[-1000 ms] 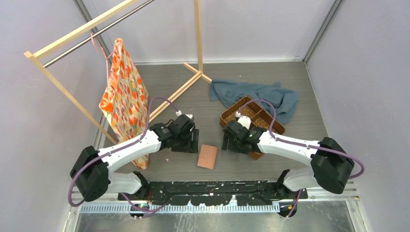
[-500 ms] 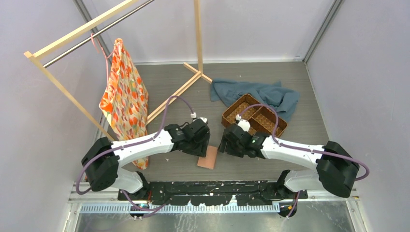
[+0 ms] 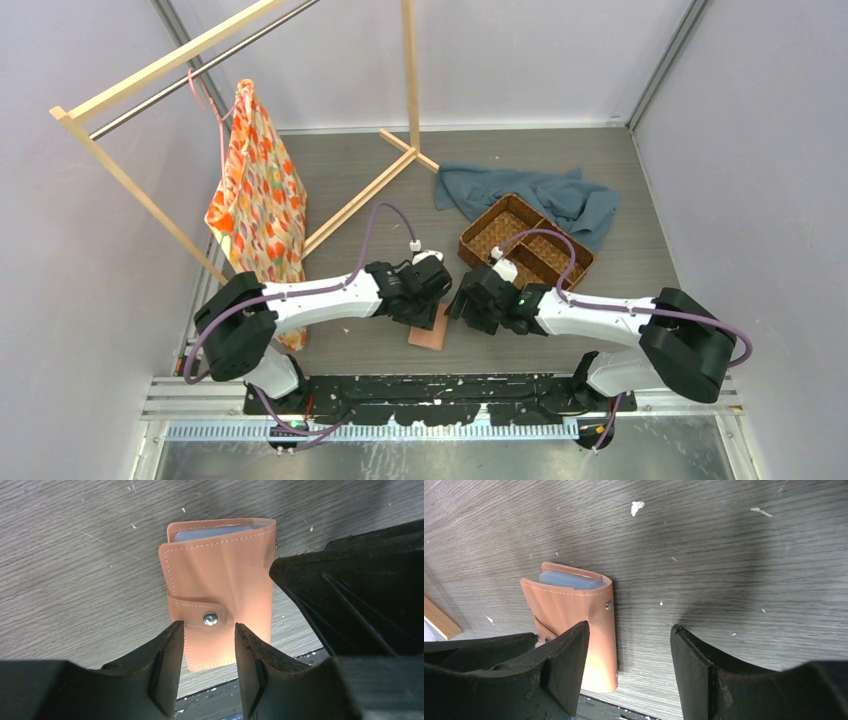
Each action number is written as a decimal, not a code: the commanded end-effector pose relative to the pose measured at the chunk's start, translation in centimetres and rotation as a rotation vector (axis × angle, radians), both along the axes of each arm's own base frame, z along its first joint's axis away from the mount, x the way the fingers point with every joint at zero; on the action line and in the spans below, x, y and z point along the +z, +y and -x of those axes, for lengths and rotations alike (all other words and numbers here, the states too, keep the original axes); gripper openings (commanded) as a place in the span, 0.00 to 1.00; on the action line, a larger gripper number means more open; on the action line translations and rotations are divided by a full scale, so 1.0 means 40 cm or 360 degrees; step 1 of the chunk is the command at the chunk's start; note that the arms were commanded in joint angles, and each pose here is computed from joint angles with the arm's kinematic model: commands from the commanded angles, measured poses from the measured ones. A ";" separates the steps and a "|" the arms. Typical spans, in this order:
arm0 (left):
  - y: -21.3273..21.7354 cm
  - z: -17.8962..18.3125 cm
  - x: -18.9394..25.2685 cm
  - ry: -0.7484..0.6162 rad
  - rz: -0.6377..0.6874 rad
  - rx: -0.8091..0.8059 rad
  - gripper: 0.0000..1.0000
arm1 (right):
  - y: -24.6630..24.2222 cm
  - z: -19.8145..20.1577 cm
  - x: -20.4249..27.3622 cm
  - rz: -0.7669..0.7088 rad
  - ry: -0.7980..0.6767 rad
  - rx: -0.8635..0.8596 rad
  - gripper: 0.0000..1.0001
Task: Take the credit cards out of the card holder
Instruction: Open the card holder at the center of the board, then remove the credit card from the card holder.
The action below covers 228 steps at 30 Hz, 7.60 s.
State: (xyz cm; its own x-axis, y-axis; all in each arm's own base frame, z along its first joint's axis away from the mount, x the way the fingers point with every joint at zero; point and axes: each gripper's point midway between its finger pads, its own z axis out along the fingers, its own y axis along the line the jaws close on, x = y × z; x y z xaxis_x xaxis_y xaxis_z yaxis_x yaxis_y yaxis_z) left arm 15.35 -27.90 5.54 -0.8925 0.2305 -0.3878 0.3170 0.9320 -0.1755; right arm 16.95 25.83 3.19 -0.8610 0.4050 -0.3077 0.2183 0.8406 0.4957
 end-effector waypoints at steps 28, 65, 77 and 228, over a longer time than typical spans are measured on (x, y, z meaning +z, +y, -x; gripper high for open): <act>-0.031 -0.032 0.054 -0.0044 0.0209 0.0076 0.01 | -0.008 0.009 0.007 -0.0070 -0.0008 -0.0037 0.65; -0.056 -0.010 0.207 0.0090 0.0918 0.0053 0.00 | -0.073 -0.011 0.215 0.0215 -0.0413 0.0014 0.93; -0.082 -0.012 0.261 0.0053 0.1078 -0.0004 0.00 | -0.030 -0.019 0.206 0.0173 -0.0401 0.0055 0.93; 0.098 -0.022 0.009 0.0335 0.0567 0.0365 0.42 | -0.012 0.017 0.036 0.0414 -0.0209 0.0196 0.43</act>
